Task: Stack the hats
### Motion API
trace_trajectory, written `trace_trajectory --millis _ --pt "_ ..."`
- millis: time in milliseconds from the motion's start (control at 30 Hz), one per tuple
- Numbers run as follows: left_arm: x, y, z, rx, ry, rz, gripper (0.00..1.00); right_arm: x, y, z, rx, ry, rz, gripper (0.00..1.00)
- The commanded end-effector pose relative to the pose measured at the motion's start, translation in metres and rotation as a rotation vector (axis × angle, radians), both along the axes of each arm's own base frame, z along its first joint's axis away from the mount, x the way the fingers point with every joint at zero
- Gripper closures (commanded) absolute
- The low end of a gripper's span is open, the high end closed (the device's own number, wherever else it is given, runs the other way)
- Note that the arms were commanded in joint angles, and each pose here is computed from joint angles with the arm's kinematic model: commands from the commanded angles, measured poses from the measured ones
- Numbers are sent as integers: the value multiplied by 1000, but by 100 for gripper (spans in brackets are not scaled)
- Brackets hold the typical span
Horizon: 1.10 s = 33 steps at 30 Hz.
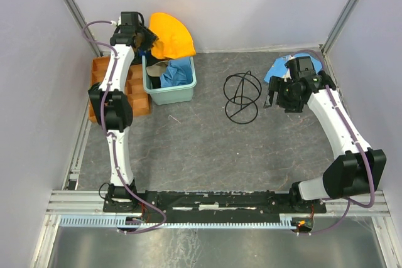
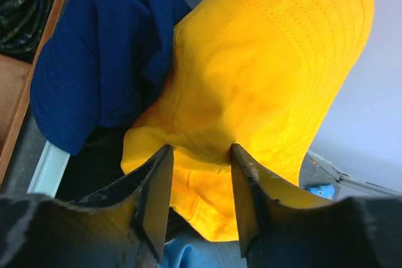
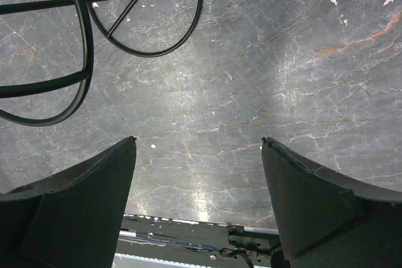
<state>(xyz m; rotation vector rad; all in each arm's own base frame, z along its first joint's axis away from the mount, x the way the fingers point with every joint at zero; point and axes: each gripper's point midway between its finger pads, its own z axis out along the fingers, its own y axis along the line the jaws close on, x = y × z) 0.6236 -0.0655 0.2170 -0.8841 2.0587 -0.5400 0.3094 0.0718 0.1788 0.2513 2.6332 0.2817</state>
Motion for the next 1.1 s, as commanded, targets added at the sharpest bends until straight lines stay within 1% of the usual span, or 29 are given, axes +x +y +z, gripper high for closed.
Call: trace_trajectory --millis 0,67,133,233,367,400,500,733,867,933,1000,1067 --pt "23 1 12 -37 -89 34 62 5 -6 24 -21 -69 -9 11" --pt "25 -1 9 -42 -86 27 80 5 -7 24 -22 -69 -11 11" --pt "25 -1 5 -44 -80 22 96 5 -7 25 -22 -69 -11 11" --pt "24 -4 6 -42 -81 -5 97 6 -8 27 -28 -76 -12 11" --pt "20 -13 32 -64 -138 -71 97 7 -10 34 -36 -97 -8 10" --pt "15 -14 57 -72 -182 -85 97 7 -10 37 -37 -109 -9 10" --pt "4 -11 98 -84 -250 -98 97 9 -13 50 -45 -150 -14 10" --pt "-32 -6 172 -139 -341 -79 97 14 -13 97 -29 -273 -2 9" --pt "-51 -9 213 -199 -406 -94 97 19 -5 127 14 -354 23 8" --pt "-62 -17 231 -247 -428 -129 97 21 1 144 48 -411 40 8" --pt "-73 -26 239 -291 -420 -166 97 23 12 162 101 -475 82 8" --pt "-88 -41 242 -338 -397 -226 97 26 35 188 205 -571 179 7"
